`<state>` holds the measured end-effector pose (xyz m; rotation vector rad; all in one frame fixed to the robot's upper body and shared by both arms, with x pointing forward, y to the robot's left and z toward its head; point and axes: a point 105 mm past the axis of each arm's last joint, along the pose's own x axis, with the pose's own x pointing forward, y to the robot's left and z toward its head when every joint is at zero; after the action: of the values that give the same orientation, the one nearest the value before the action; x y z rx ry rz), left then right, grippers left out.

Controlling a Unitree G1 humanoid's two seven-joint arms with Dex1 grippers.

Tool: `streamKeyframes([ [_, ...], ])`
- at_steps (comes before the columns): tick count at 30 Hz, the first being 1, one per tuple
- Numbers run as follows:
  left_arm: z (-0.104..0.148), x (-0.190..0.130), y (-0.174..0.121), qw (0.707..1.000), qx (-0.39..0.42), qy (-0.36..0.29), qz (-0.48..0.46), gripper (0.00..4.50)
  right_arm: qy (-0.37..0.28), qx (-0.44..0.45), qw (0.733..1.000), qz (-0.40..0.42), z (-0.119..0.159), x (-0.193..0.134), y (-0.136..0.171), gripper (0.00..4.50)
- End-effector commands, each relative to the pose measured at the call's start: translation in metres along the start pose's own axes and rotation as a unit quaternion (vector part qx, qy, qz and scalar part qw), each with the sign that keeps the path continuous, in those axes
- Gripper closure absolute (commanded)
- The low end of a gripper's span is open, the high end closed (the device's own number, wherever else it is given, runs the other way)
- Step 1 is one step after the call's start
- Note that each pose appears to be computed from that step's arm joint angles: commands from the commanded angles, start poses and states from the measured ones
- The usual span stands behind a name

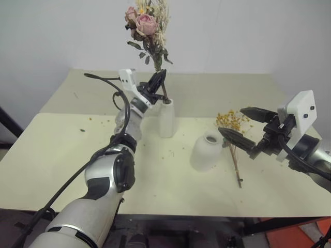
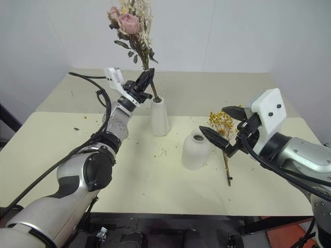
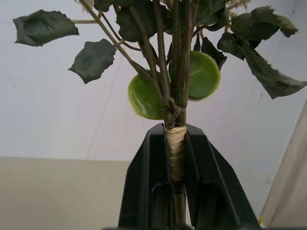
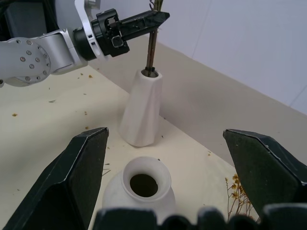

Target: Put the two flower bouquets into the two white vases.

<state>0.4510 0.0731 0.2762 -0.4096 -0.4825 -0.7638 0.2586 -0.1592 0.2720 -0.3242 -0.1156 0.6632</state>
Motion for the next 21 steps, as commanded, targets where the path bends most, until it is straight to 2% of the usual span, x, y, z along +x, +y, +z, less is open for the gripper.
streamKeyframes([
  [1,0.003,0.004,-0.010,0.999,0.031,-0.002,-0.028,4.37,-0.025,-0.020,0.999,-0.013,0.012,-0.005,0.000,0.00],
  [9,-0.009,-0.001,-0.010,0.998,0.045,0.024,-0.032,4.37,-0.048,-0.008,0.999,-0.021,0.020,-0.007,-0.004,0.00],
  [15,-0.021,-0.005,-0.011,0.995,0.073,0.053,-0.037,4.37,-0.043,-0.010,0.999,-0.024,0.020,-0.009,-0.004,0.00],
  [21,-0.022,-0.005,-0.012,0.994,0.081,0.056,-0.037,4.37,-0.041,-0.010,0.999,-0.016,0.020,-0.008,-0.001,0.00],
])
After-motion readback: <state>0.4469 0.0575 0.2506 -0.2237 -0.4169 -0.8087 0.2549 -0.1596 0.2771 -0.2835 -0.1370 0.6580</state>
